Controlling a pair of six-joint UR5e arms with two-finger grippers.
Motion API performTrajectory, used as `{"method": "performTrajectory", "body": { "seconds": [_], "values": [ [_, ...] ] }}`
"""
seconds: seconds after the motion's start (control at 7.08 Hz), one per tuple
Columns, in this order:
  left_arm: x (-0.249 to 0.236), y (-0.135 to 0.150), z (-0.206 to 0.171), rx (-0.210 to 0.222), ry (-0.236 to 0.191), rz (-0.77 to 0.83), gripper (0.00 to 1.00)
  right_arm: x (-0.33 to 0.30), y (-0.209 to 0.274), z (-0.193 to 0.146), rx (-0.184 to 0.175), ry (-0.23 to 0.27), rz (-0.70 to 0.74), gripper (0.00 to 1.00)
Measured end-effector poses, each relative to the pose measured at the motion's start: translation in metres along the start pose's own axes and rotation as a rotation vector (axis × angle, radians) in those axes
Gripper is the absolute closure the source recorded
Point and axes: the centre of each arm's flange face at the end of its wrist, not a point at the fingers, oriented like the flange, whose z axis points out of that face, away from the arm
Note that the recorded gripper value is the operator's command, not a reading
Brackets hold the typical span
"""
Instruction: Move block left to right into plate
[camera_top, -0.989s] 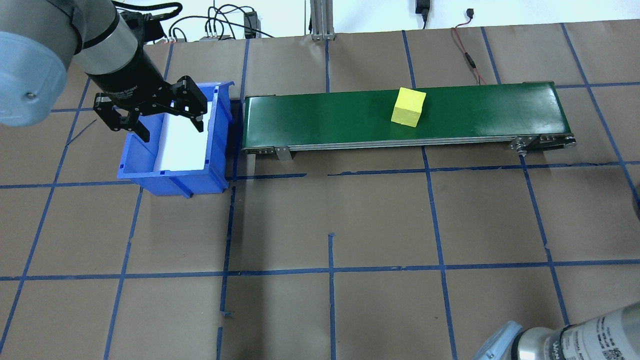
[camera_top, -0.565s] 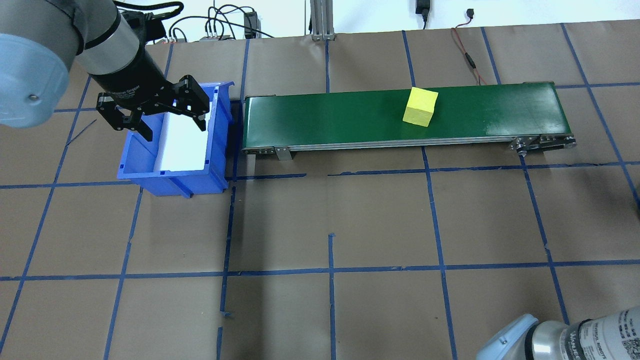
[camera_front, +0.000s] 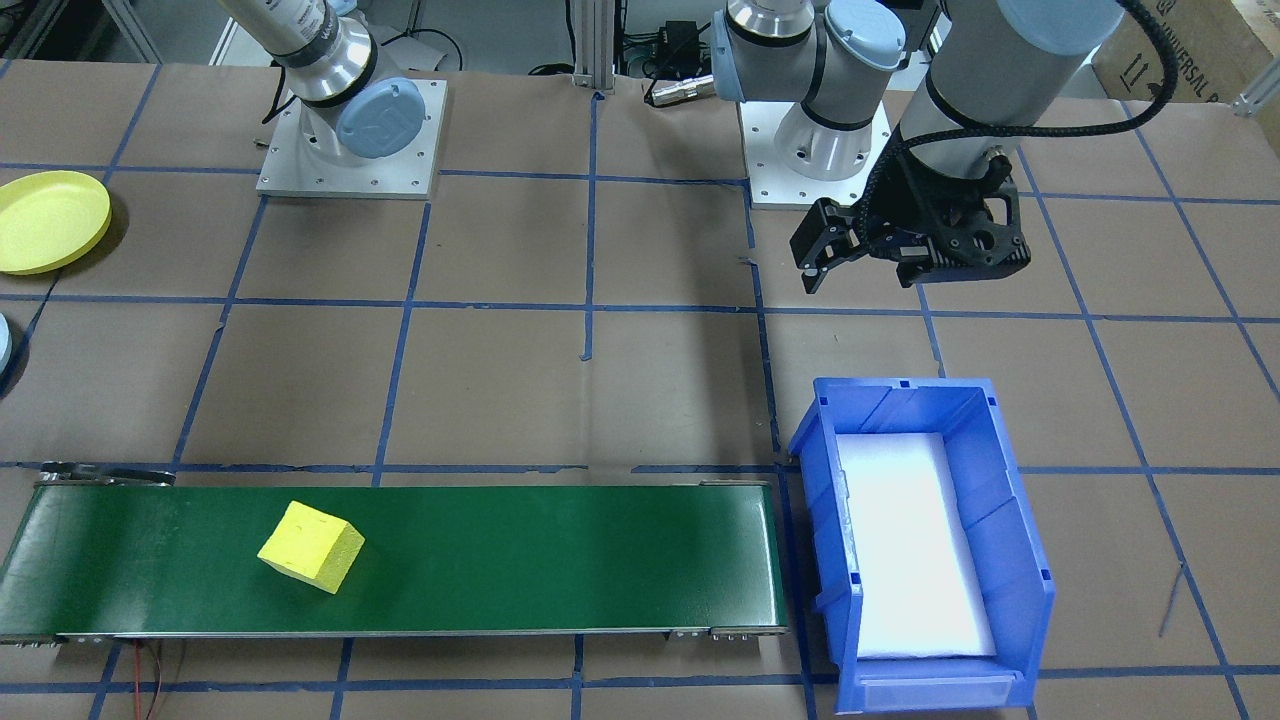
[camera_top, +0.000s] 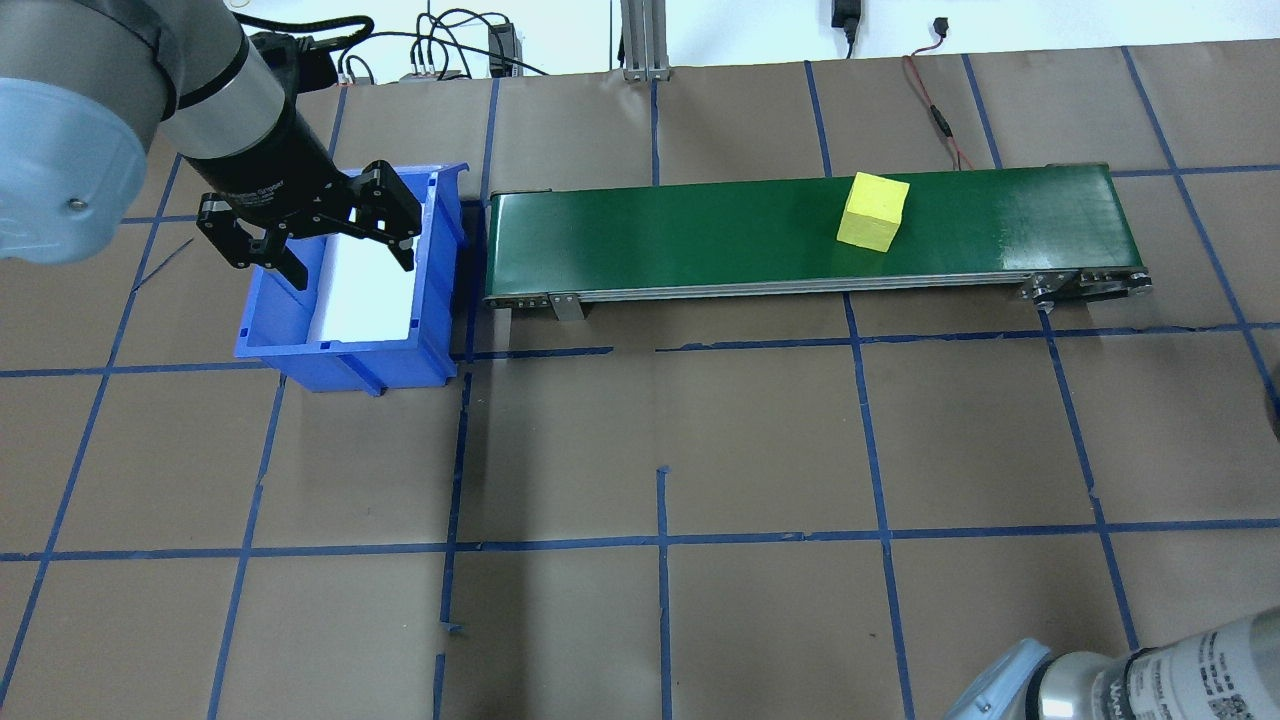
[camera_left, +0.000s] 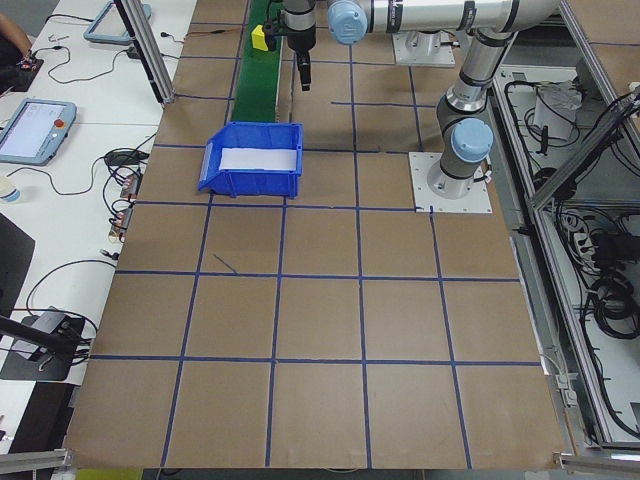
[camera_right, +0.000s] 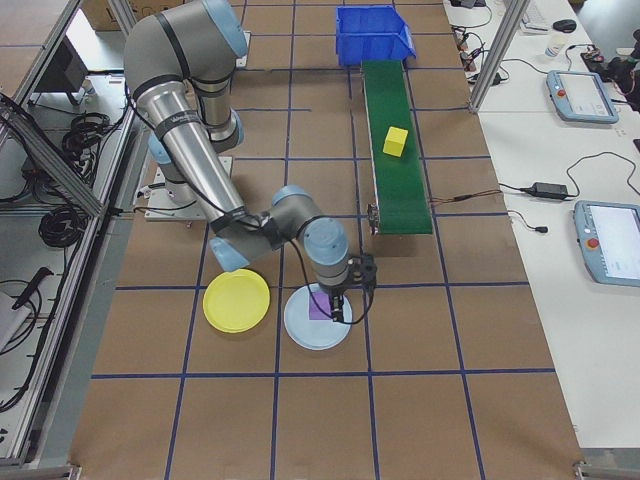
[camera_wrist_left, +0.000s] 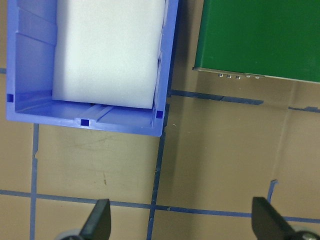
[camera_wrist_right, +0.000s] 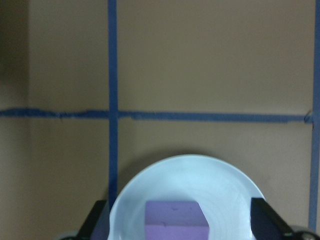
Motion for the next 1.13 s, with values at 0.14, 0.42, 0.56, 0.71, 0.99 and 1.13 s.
{"method": "performTrajectory", "body": {
  "seconds": [0.14,0.42,0.56,0.71,0.99,1.13],
  "values": [
    [0.0,0.0,0.0,-0.002,0.0,0.0,0.0,-0.046,-0.042,-0.013,0.019,0.013,0.021,0.0],
    [0.002,0.004,0.001,-0.011,0.002,0.006,0.0,-0.152,-0.114,-0.032,0.099,-0.052,0.023,0.0],
    [0.003,0.006,0.001,-0.01,0.001,0.01,0.0,-0.199,-0.138,-0.039,0.128,-0.103,0.061,0.0],
    [0.005,0.007,0.002,-0.01,0.002,0.015,0.0,-0.235,-0.152,-0.041,0.137,-0.158,0.147,0.0],
    [0.011,0.009,0.0,-0.003,0.006,0.026,0.0,-0.284,-0.168,-0.04,0.128,-0.279,0.352,0.0],
    [0.012,0.009,-0.004,0.006,0.008,0.029,0.0,-0.299,-0.173,-0.029,0.104,-0.312,0.415,0.0]
  ]
}}
